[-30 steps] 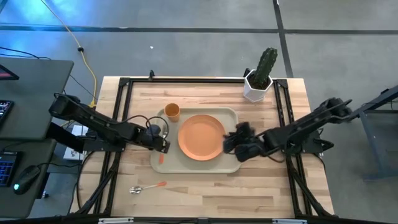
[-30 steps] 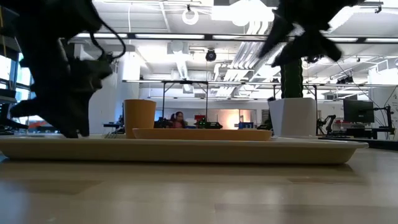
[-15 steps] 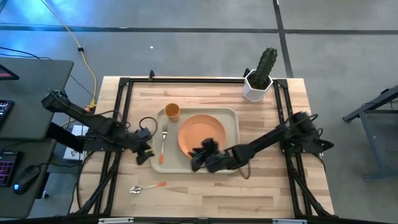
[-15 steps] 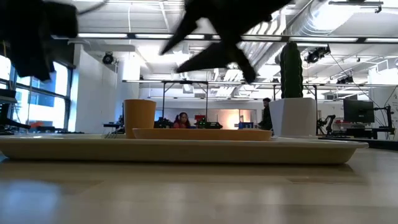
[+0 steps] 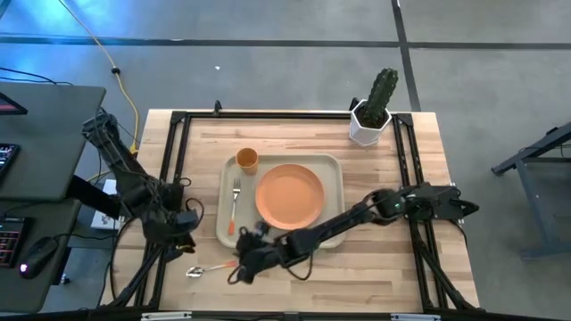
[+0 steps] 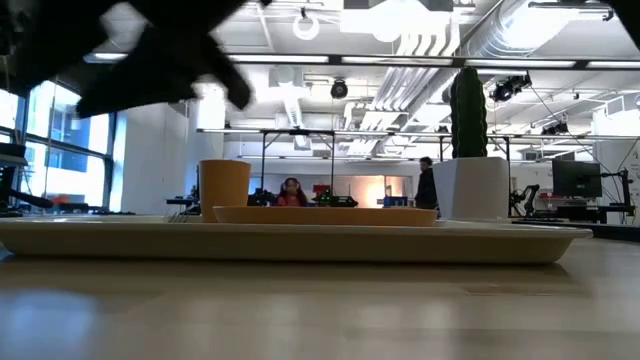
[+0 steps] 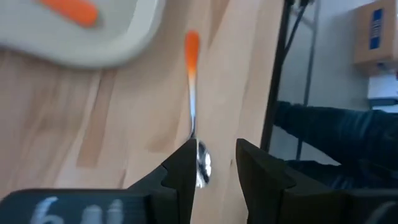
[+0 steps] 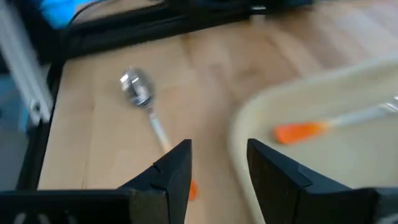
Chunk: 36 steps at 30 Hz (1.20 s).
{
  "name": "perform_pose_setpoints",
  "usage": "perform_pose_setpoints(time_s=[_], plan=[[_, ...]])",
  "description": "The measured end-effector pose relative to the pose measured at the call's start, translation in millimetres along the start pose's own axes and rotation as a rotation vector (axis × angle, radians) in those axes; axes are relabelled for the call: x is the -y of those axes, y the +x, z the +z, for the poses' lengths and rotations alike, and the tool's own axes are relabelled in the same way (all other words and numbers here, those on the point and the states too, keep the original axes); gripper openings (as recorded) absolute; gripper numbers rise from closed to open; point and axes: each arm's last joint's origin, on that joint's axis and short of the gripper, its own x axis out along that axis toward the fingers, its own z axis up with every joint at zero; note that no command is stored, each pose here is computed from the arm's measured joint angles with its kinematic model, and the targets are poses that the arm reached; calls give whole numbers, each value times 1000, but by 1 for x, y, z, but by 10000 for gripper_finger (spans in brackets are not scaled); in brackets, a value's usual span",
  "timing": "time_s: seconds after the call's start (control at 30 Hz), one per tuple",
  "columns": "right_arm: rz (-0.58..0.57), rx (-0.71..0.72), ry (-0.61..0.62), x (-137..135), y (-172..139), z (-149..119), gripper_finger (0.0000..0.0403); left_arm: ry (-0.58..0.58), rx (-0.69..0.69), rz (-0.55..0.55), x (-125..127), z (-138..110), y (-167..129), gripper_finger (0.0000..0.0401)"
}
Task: Pick and place plate/cup/fork/spoon on tray
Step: Adjust the orange spoon
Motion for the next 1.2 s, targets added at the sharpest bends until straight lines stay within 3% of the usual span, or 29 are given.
perform_pose_setpoints(time_s=[0.2, 0.3, 0.5, 0.67, 0.9, 1.0, 1.2], plan=[[112, -15, -210, -17, 40, -14, 146, -54, -69, 49, 6, -19, 10, 87], [168, 1, -223, -16, 52, -25, 146, -74, -95, 64, 8, -27, 13, 85], [131, -120, -265, -6, 57, -44, 146, -120, -114, 93, 9, -35, 18, 84], [167, -189, -302, -2, 58, -48, 141, -125, -113, 116, 10, -38, 22, 84], [199, -220, -290, 1, 59, -48, 58, -118, -112, 107, 13, -39, 28, 84], [194, -228, -256, 1, 59, -48, 23, -57, -108, 107, 15, -40, 33, 84], [170, -221, -254, -3, 57, -50, 8, -1, -136, 133, 19, -44, 51, 88]])
